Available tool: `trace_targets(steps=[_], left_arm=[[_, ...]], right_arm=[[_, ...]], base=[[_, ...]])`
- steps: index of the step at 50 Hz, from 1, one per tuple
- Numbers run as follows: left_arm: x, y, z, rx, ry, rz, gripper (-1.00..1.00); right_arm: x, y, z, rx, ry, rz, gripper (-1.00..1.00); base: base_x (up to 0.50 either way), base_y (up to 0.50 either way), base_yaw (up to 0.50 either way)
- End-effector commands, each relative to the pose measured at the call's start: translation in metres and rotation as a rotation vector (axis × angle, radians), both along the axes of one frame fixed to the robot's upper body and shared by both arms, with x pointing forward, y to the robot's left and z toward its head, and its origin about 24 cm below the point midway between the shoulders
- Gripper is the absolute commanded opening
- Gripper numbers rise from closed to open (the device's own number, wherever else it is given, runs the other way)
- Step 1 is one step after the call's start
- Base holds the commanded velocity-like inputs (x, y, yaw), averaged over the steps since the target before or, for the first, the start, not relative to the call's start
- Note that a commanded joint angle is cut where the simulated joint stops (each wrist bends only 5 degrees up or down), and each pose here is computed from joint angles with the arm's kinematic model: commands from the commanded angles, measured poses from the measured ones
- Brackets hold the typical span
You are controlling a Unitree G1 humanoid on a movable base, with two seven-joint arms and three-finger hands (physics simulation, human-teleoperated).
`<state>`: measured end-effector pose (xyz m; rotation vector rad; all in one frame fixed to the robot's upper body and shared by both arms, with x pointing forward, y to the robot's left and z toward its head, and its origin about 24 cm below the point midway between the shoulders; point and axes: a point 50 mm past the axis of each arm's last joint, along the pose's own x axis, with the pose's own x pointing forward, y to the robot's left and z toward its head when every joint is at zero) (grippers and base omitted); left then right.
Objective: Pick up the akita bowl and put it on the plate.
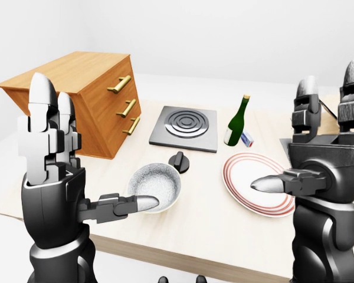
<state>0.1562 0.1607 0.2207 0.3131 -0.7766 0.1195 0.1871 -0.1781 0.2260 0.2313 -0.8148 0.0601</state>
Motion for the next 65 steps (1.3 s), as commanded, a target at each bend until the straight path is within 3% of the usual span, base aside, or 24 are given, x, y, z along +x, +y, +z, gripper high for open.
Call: trace_targets(steps=[1,6,7,15,29,39,54,65], left_arm=[[-0.001,0.0,-0.001,-0.004,0.006,0.002,1.0],[-0.001,-0.001,0.0,-0.001,0.003,0.0,1.0],[-0.001,-0.001,0.0,0.003,0.003,0.001,1.0],[-0.001,-0.002,0.004,0.006,-0.026,-0.005,1.0],[-0.001,-0.002,0.011,0.016,-0.067,-0.01,1.0],[-0.001,-0.001,0.016,0.021,-0.1,-0.011,1.0],[0.0,-0.002,0.017,0.023,-0.111,-0.016,1.0],[-0.001,-0.002,0.019,0.034,-0.12,-0.016,1.0]], right_arm=[[0.03,0.035,-0.035,-0.327,0.176,-0.034,1.0],[0.041,0.066,-0.065,-0.618,0.281,0.071,1.0],[0.038,0.078,-0.075,-0.727,0.298,0.169,1.0],[0.033,0.098,-0.083,-0.973,0.305,0.273,1.0],[0.037,0.104,-0.093,-1.182,0.237,0.263,1.0],[0.048,0.102,-0.057,-1.214,0.106,0.18,1.0],[0.046,0.111,-0.091,-1.331,0.23,0.226,1.0],[0.04,0.105,-0.144,-1.465,0.423,0.321,1.0]], base=[[0.0,0.0,0.0],[0.0,0.0,0.0],[0.0,0.0,0.0],[0.0,0.0,0.0],[0.0,0.0,0.0],[0.0,0.0,0.0],[0.0,0.0,0.0],[0.0,0.0,0.0]])
